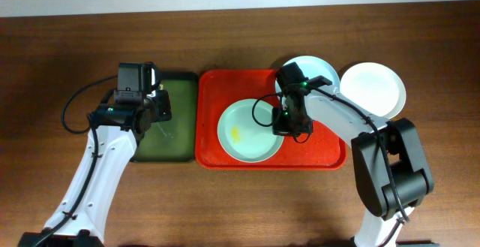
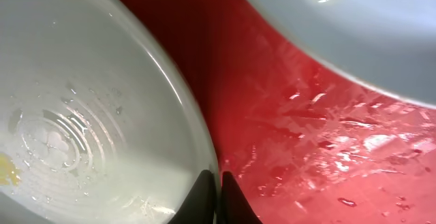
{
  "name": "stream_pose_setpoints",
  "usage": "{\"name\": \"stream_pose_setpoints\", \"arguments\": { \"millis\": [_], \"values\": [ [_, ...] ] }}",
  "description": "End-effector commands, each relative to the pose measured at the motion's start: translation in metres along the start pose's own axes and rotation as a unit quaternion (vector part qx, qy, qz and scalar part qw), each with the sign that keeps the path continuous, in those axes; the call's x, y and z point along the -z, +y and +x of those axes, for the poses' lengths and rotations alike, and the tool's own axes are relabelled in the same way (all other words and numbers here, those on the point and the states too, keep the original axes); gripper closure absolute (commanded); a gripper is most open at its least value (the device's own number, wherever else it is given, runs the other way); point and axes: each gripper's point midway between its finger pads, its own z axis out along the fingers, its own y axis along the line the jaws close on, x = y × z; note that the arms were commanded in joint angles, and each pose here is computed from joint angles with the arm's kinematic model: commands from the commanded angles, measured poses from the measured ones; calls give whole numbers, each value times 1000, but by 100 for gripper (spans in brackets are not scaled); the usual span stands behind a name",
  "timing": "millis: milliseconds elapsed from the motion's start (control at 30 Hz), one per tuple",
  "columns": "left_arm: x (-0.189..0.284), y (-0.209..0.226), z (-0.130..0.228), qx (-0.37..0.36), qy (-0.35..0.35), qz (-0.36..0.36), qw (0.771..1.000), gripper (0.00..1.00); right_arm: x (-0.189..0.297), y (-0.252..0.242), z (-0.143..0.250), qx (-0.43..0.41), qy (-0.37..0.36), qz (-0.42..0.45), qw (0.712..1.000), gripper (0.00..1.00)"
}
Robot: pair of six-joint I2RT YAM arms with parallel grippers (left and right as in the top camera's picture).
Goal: Clean dirty plates on tray and stack at the side
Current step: 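Lift the sponge with the left gripper and move it over the light-blue plate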
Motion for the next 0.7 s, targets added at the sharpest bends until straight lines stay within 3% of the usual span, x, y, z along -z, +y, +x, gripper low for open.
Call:
{"name": "stream_pose_setpoints", "arguments": {
  "millis": [0, 167, 233, 267, 333, 467, 667],
  "values": [
    [-1, 1, -1, -8, 0, -7, 1000, 100, -5, 12, 4, 7, 9, -25, 1000, 96],
    [-1, 2, 0, -8, 2, -7, 1000, 100, -6, 25, 4, 22, 4, -39, 999, 96],
    [-1, 2, 0, -8, 2, -7, 1000, 100, -6, 25, 1, 23, -3, -39, 999, 75],
    [-1, 2, 0, -8, 2, -7, 1000, 100, -6, 27, -2, 24, -9, -41, 999, 72],
    [-2, 2, 1, -8, 4, -8, 1000, 100, -6, 29, -8, 26, -20, -47, 998, 74],
    [-4, 2, 6, -9, 10, -9, 1000, 100, -6, 30, -9, 27, -23, -48, 998, 96],
    [-6, 2, 8, -10, 13, -9, 1000, 100, -6, 20, -11, 23, -29, -22, 999, 96]
  ]
}}
